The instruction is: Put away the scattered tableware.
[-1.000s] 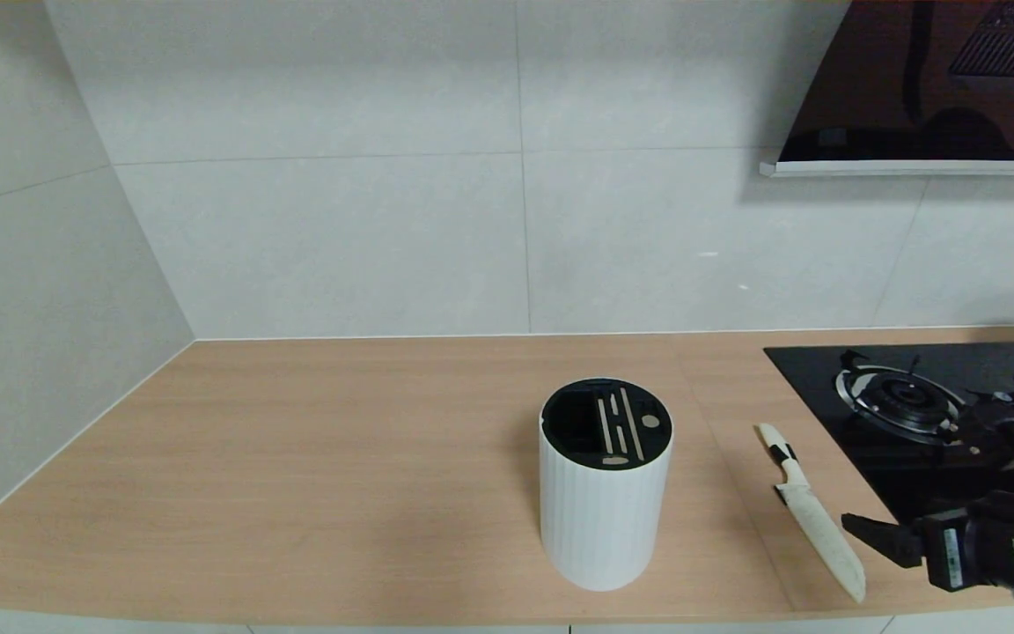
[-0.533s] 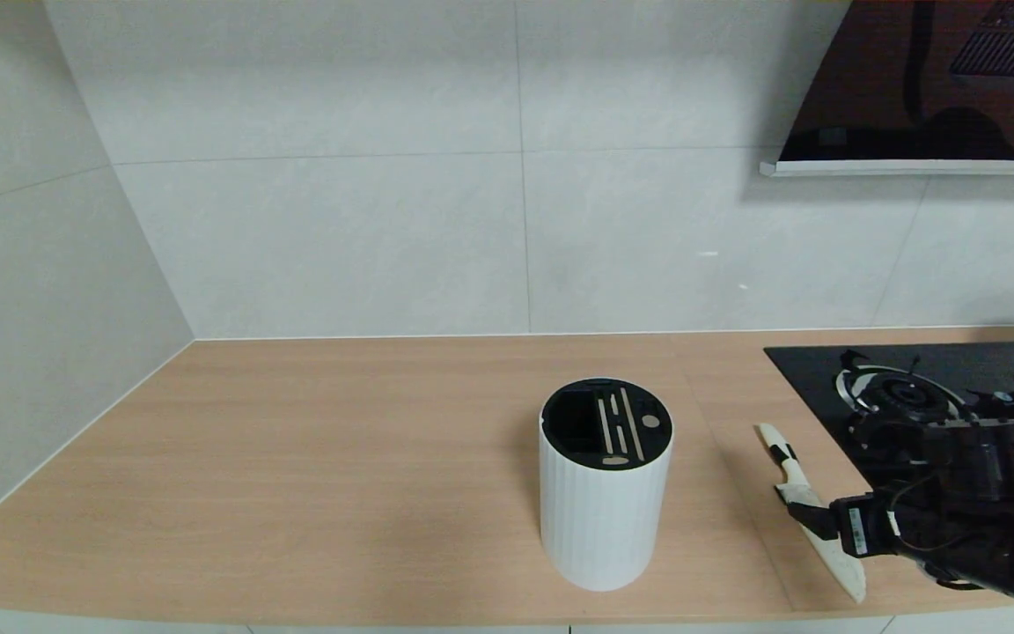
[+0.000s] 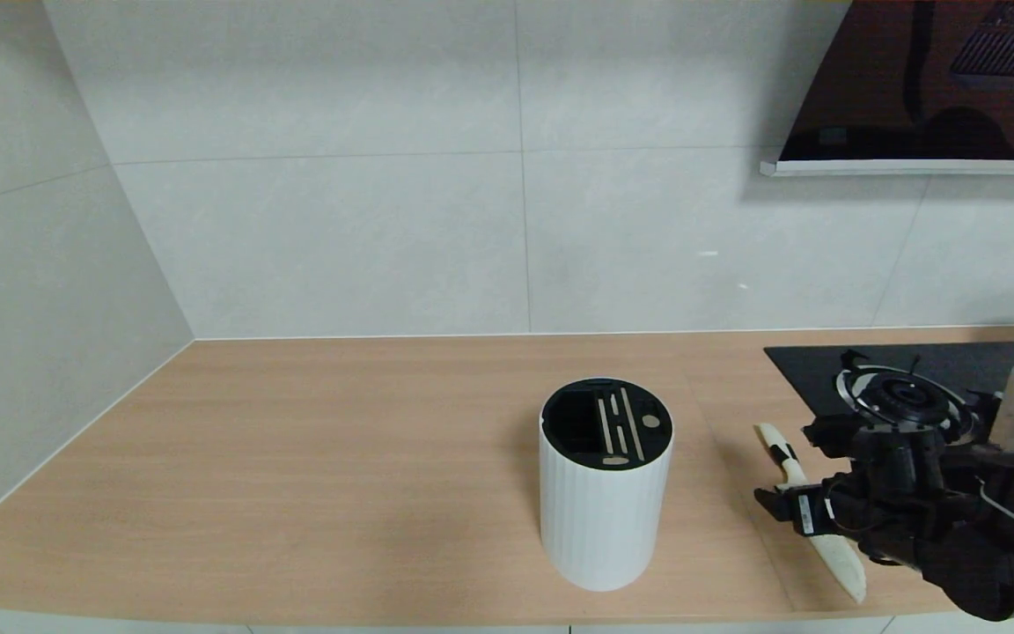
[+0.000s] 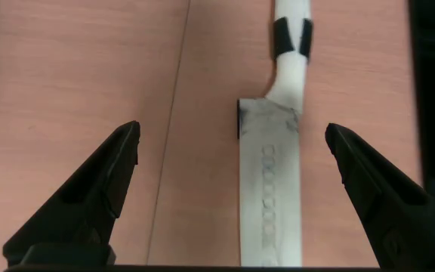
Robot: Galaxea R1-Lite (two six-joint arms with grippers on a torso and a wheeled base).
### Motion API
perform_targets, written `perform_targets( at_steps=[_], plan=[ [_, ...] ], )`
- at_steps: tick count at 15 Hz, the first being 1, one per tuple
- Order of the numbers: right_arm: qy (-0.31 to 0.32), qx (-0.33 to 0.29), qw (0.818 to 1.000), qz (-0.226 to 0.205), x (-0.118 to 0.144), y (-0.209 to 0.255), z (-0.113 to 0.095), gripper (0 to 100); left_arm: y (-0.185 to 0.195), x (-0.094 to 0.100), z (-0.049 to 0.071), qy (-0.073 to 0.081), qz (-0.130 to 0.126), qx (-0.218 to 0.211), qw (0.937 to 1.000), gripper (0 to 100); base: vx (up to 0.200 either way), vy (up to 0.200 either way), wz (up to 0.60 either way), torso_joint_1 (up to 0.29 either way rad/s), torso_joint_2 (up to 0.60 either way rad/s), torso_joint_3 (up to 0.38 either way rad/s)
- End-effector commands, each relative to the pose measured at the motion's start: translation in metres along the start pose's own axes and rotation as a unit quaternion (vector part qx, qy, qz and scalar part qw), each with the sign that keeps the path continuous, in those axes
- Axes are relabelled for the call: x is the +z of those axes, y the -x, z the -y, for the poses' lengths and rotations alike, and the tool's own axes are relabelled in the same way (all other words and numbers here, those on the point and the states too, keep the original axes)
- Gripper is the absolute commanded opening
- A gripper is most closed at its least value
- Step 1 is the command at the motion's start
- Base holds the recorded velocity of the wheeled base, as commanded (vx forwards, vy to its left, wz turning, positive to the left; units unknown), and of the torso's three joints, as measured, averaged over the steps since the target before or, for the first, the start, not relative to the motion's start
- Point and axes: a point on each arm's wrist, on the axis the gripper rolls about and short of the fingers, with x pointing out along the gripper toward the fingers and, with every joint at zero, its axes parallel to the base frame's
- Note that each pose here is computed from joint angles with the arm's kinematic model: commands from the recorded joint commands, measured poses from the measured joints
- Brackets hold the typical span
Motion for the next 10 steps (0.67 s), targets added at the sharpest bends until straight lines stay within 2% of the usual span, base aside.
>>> perform_targets(
  at_steps=[1, 3, 7, 10],
  plan=[
    [-0.003, -0.014, 1.000, -0.023, -0.013, -0.014, 0.009, 100, 0.000, 0.000, 0.000, 0.000, 0.000, 0.000, 1.0000, 100, 0.000, 0.000, 0.00, 0.000, 0.00, 0.000],
    [-0.008, -0.021, 0.999, -0.029, -0.016, -0.018, 0.015, 100, 0.000, 0.000, 0.000, 0.000, 0.000, 0.000, 1.0000, 100, 0.000, 0.000, 0.00, 0.000, 0.00, 0.000],
    [-0.009, -0.024, 1.000, -0.005, -0.014, -0.021, 0.015, 100, 0.000, 0.000, 0.000, 0.000, 0.000, 0.000, 1.0000, 100, 0.000, 0.000, 0.00, 0.000, 0.00, 0.000],
    [-0.010, -0.042, 0.999, -0.007, -0.017, -0.030, 0.015, 100, 0.000, 0.000, 0.000, 0.000, 0.000, 0.000, 1.0000, 100, 0.000, 0.000, 0.00, 0.000, 0.00, 0.000]
  ],
)
